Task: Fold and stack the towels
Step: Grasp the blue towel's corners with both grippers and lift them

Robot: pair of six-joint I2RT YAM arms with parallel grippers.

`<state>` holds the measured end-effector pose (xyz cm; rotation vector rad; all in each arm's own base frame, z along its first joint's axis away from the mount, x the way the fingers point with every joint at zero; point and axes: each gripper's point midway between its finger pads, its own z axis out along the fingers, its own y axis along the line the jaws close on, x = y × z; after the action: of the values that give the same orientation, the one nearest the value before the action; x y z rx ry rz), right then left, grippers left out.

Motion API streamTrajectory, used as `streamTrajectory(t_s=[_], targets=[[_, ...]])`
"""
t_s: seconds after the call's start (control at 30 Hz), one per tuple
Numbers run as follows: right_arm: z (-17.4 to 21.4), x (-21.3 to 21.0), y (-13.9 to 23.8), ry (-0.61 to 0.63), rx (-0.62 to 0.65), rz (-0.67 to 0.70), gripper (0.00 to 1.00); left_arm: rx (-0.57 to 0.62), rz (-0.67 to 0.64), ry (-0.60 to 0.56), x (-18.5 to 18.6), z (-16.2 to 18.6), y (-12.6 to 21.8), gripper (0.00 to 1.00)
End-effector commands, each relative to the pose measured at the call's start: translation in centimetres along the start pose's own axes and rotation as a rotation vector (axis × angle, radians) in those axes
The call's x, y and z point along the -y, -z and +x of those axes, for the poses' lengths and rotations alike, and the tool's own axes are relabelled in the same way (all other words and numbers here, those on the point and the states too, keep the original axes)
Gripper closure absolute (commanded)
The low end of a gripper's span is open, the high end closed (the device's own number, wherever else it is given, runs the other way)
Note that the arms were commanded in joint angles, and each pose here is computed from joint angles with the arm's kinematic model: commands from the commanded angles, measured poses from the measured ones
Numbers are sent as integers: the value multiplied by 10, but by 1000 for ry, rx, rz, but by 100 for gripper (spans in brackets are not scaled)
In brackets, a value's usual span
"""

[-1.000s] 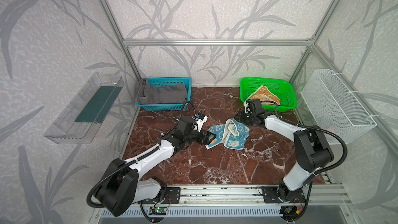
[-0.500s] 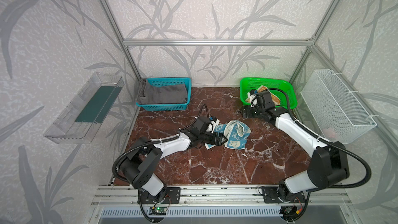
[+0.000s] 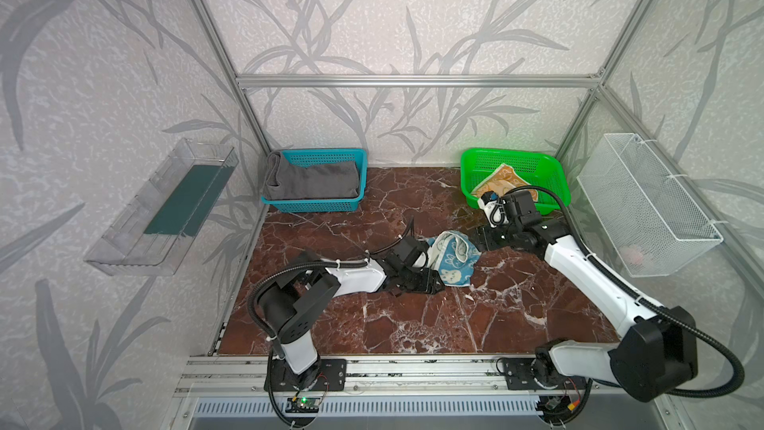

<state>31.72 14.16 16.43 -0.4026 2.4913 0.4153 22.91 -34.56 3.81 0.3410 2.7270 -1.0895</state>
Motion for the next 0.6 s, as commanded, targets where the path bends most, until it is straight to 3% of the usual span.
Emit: streamTrajectory(t_s=[0.0,0.13,0.37,0.43,0.57], targets=[[5,-14,9,6,-3,-73,34,58,8,25,8,-17,-3,36],[8,-26,5,15,-37,-106,41,95,-2,24,7,-26,-3,39],[7,-54,-11,47,-81,-139,41,71,10,55,6,-28,-17,46],[6,-59,-17,54,-91,-134,42,72,17,71,6,-29,-18,54],[6,-57,-29,36,-119,-102,47,74,26,85,6,-29,-18,55]])
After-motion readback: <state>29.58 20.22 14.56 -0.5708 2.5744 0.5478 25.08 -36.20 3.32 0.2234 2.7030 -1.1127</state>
